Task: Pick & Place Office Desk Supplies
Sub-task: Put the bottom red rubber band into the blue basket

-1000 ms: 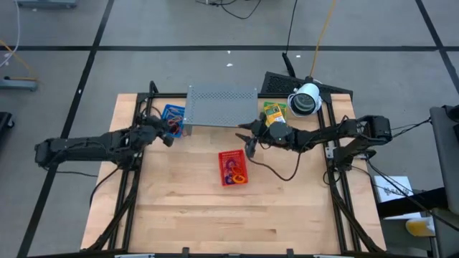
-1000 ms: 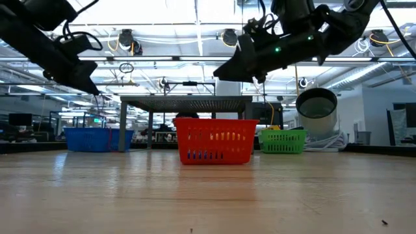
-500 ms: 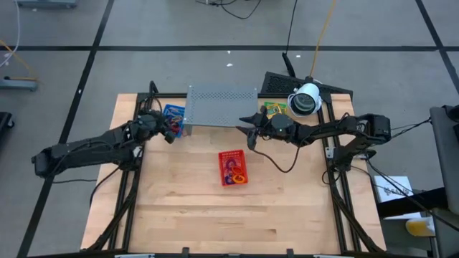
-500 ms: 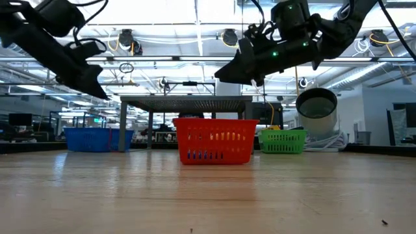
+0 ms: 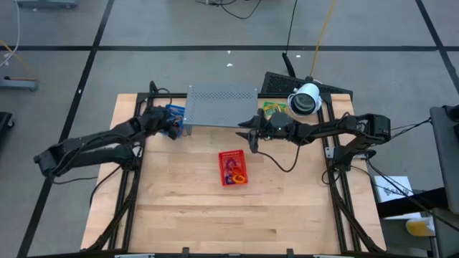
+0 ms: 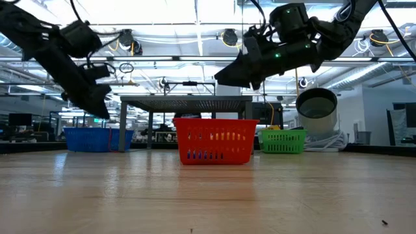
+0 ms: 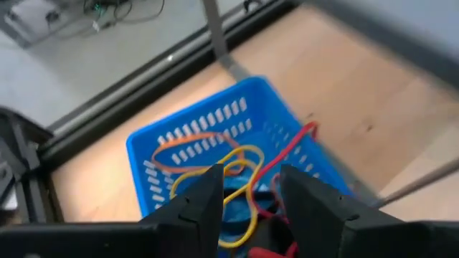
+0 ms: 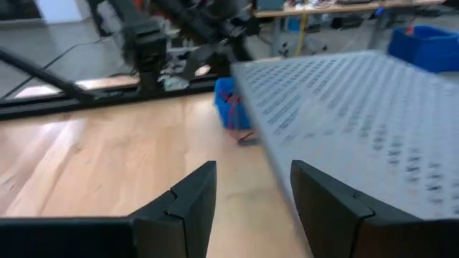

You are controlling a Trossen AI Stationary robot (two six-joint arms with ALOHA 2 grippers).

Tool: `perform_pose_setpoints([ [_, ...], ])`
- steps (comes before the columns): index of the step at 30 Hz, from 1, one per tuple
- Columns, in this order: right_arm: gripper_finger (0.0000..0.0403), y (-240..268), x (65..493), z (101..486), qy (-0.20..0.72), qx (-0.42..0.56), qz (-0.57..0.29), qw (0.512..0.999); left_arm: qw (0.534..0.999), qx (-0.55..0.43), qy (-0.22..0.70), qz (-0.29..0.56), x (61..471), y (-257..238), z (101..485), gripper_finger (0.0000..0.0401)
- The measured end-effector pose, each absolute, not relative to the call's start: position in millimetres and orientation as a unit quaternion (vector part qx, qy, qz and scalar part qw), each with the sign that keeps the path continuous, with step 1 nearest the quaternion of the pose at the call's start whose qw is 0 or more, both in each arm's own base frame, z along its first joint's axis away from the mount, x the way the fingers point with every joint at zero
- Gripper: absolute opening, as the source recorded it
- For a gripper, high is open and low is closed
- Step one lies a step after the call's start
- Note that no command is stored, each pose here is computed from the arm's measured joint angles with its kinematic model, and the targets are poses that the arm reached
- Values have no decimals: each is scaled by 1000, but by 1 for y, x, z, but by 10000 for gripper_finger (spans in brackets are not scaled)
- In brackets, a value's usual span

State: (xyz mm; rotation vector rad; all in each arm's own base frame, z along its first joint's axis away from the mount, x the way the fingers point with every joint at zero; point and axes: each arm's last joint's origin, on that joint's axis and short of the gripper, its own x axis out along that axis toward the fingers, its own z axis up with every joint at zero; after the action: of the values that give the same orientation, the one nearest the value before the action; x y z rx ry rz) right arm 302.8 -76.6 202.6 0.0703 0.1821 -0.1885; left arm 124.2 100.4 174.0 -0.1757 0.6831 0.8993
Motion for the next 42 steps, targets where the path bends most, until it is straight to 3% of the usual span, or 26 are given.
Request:
perform_pose_setpoints([
  [4, 169, -71, 303, 199, 111, 47, -75, 990, 828, -97, 343, 434, 125, 109, 166, 144],
  [12, 169, -65, 304, 197, 118, 45, -58, 990, 850, -127, 325, 394, 134, 123, 157, 127],
  [24, 169, -65, 304, 197, 119, 24, -56, 991, 820, -161, 375, 402, 139, 128, 134, 122],
  [27, 169, -65, 304, 197, 119, 21, -56, 991, 817, -155, 379, 406, 139, 128, 133, 94],
  [32, 169, -65, 304, 197, 119, 21, -56, 991, 816, -145, 380, 411, 139, 129, 134, 12],
  [42, 169, -65, 304, 197, 119, 21, -56, 991, 809, -118, 335, 467, 140, 134, 143, 5],
])
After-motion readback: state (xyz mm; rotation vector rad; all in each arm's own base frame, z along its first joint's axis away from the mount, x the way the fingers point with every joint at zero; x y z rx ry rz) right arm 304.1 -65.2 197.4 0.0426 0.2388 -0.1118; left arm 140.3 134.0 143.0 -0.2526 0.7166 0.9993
